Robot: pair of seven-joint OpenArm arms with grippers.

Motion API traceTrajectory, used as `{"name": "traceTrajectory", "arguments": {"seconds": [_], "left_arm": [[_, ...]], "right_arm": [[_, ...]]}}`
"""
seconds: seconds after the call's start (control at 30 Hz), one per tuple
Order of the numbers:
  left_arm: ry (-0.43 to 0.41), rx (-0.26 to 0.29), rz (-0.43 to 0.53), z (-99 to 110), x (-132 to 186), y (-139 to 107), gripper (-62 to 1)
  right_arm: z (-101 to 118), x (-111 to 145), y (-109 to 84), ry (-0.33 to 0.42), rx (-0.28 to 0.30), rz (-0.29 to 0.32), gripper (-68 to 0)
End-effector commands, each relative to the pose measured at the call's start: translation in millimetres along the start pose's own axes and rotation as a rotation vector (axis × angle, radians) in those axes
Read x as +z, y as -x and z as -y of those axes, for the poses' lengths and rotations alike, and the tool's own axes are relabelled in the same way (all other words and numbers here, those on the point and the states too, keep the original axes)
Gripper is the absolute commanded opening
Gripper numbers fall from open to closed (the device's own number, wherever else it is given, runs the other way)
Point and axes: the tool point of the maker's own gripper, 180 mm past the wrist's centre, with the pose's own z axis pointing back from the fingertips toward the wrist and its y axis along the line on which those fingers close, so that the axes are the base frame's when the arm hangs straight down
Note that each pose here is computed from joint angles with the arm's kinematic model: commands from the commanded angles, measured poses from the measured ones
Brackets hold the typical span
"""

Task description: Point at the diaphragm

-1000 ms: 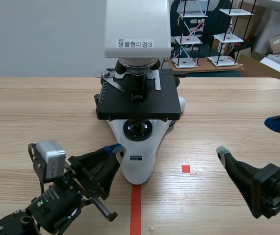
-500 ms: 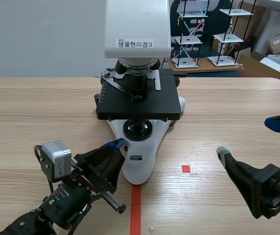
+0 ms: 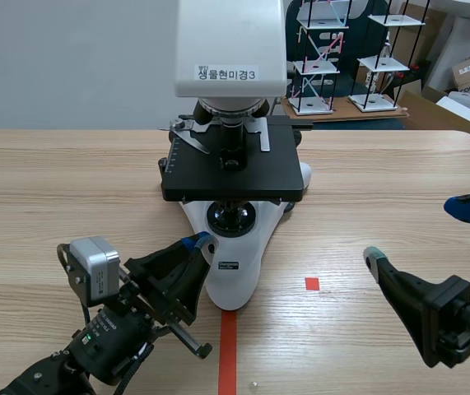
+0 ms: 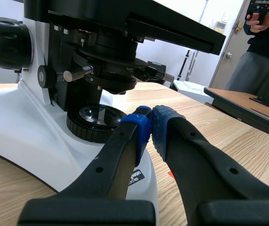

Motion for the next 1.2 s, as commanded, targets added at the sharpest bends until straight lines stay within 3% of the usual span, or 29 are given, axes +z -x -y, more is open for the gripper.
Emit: {"name": "traceTrajectory", "arguments": {"seconds": [0.0, 1.17], "left_arm": [[-0.001, -0.006, 0.035, -2.2, -2.9, -8.6, -56.6], [-0.017, -0.037, 0.026, -5.2, -1.8, -6.7, -56.6]], "right_arm": [[3.0, -0.2, -8.8, 0.004, 0.012, 0.028, -0.8], [3.0, -0.2, -8.9, 0.004, 0.012, 0.028, -0.8]]}}
